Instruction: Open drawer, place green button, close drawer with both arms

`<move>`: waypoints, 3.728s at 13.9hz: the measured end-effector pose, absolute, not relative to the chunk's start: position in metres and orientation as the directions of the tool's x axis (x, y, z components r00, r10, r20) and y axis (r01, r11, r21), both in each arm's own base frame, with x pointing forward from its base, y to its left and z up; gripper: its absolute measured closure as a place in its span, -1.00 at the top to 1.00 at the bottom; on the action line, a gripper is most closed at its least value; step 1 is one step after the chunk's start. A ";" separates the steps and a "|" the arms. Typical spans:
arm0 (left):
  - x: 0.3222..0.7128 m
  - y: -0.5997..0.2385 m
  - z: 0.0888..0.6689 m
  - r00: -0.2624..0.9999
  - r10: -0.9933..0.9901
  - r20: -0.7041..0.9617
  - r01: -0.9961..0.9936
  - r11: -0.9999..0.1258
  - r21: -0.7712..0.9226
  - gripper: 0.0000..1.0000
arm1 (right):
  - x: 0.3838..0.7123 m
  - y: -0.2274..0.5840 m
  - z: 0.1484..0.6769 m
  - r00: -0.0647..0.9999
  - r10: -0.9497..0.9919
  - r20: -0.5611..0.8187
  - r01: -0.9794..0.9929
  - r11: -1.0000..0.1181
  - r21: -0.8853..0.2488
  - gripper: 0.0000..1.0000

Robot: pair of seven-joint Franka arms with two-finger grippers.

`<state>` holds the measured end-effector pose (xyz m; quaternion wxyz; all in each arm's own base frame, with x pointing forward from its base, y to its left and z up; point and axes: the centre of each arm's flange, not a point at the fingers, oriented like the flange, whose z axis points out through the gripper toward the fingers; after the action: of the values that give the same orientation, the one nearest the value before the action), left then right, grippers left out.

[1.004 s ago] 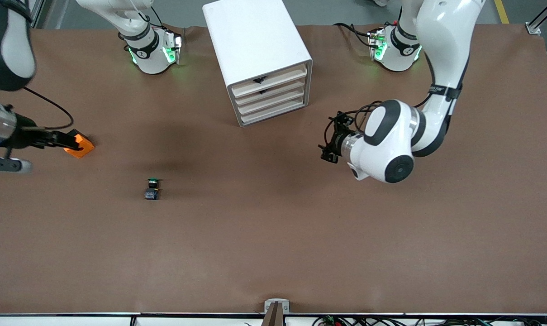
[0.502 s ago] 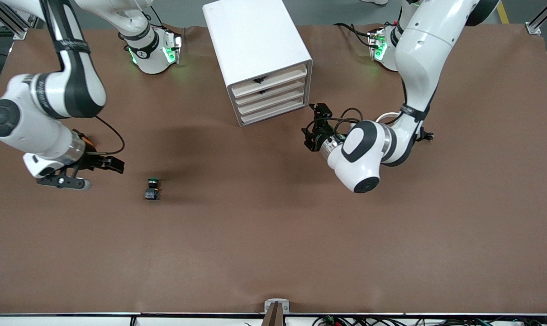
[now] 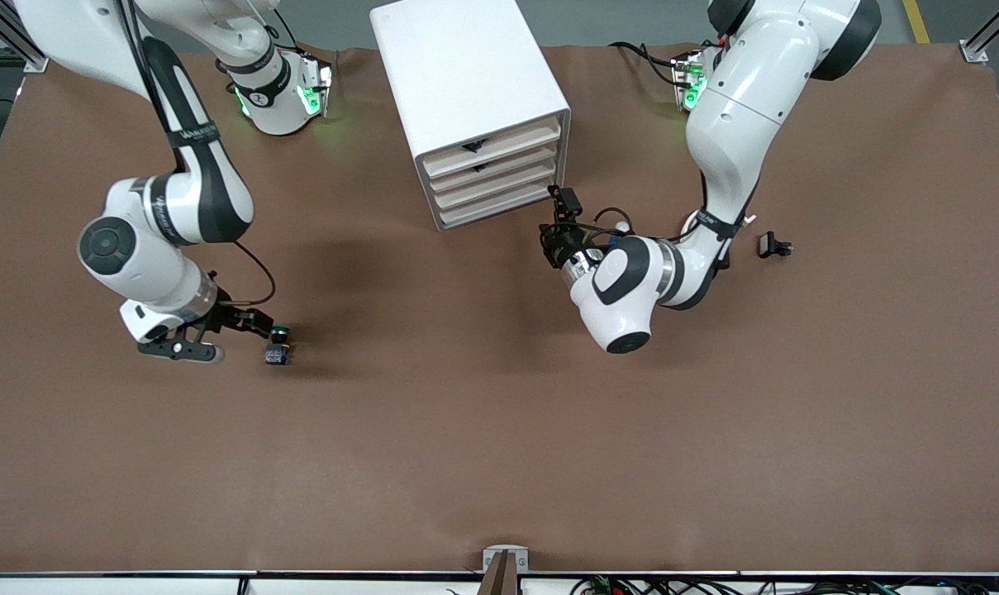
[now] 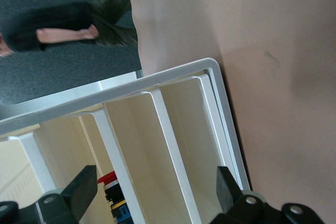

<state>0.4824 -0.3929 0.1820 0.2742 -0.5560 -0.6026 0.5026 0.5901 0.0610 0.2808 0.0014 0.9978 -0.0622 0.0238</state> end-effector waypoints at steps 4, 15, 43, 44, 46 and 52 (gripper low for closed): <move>0.468 -0.395 0.156 -0.266 0.951 -0.156 0.292 -0.075 -0.953 0.96 | 0.598 0.064 0.245 0.988 -0.120 0.098 -0.120 -0.993 -0.008 1.00; 0.406 -0.424 0.102 -0.221 0.970 -0.099 0.091 -0.080 -0.993 0.11 | 0.603 0.061 0.189 0.990 -0.124 0.064 -0.125 -0.992 0.009 1.00; 0.481 -0.364 0.106 -0.374 0.926 -0.055 0.124 -0.009 -0.992 -0.75 | 0.542 0.290 0.301 0.851 -0.523 -0.033 -0.524 -0.852 -0.007 -0.16; 0.487 -0.361 0.107 -0.384 0.921 -0.059 0.132 -0.008 -0.991 -0.75 | 0.532 0.307 0.307 0.838 -0.544 -0.039 -0.544 -0.839 -0.009 -0.16; 0.497 -0.357 0.111 -0.398 0.915 -0.070 0.152 -0.009 -0.988 -0.75 | 0.514 0.336 0.318 0.809 -0.585 -0.052 -0.586 -0.810 -0.004 -0.16; 0.525 -0.351 0.122 -0.432 0.896 -0.102 0.232 0.001 -0.973 -0.67 | 0.452 0.422 0.328 0.735 -0.676 -0.062 -0.677 -0.736 0.003 -0.16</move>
<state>0.5255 -0.3505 0.1225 0.3006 -0.4402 -0.6405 0.5528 0.4519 0.4218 0.3282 -0.0097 0.9313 -0.3630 -0.0295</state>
